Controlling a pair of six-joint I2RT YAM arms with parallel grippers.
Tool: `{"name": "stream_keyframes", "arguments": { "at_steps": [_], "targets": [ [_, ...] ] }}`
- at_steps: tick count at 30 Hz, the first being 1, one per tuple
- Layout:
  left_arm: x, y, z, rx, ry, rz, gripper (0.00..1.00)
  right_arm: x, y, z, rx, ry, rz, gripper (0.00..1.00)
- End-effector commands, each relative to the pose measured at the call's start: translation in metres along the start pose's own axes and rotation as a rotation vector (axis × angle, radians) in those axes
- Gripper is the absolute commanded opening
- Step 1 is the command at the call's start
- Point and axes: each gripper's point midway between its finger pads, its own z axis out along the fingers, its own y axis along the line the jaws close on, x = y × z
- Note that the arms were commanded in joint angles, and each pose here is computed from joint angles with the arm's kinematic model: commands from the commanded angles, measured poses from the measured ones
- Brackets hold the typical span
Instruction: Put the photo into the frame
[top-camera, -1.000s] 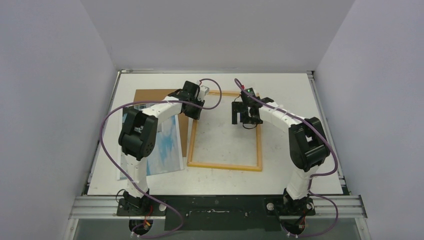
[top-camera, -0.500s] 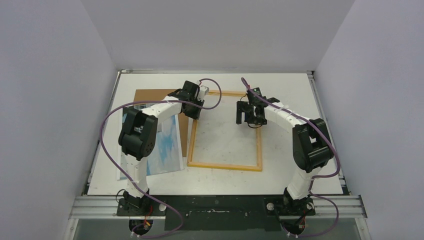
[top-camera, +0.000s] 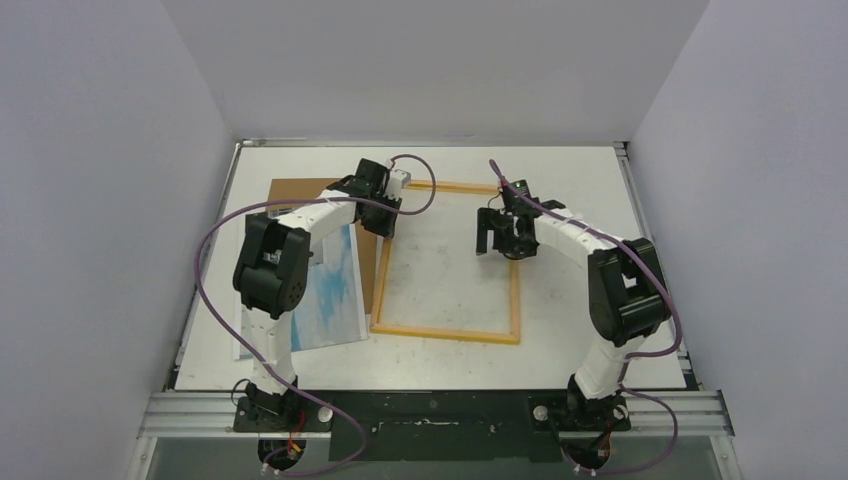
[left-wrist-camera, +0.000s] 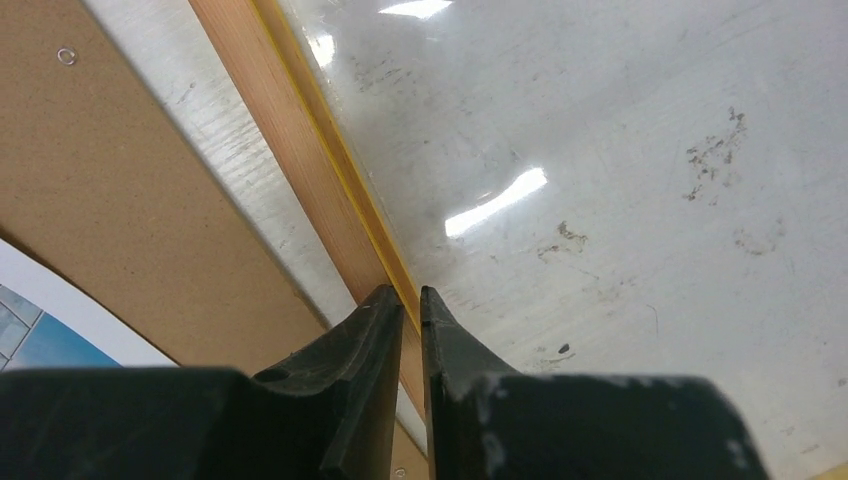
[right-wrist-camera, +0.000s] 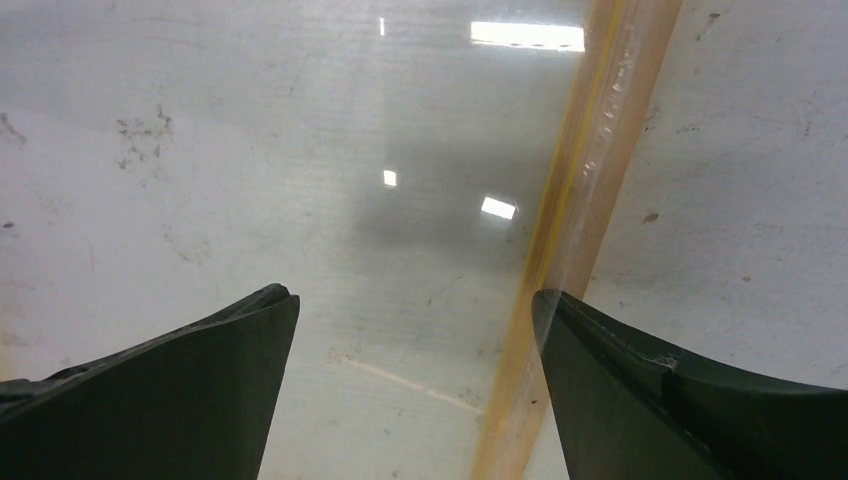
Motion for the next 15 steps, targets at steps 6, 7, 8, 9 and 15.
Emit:
{"name": "stream_keyframes", "arguments": {
  "at_steps": [6, 7, 8, 9, 15],
  "targets": [
    [0.021, 0.027, -0.015, -0.014, 0.087, -0.067, 0.11, -0.029, 0.029, -0.040, -0.207, -0.125, 0.038, 0.90],
    [0.022, 0.028, -0.014, -0.013, 0.090, -0.069, 0.10, -0.029, 0.030, -0.040, -0.218, -0.126, 0.042, 0.90],
    [0.023, 0.029, -0.014, -0.014, 0.091, -0.072, 0.10, -0.028, 0.031, -0.040, -0.226, -0.126, 0.045, 0.90],
    [0.024, 0.030, -0.014, -0.015, 0.093, -0.074, 0.10, -0.028, 0.030, -0.040, -0.227, -0.126, 0.049, 0.90],
    [0.025, 0.031, -0.014, -0.012, 0.091, -0.077, 0.09, -0.021, 0.028, -0.031, -0.225, -0.104, 0.063, 0.90]
  ]
}}
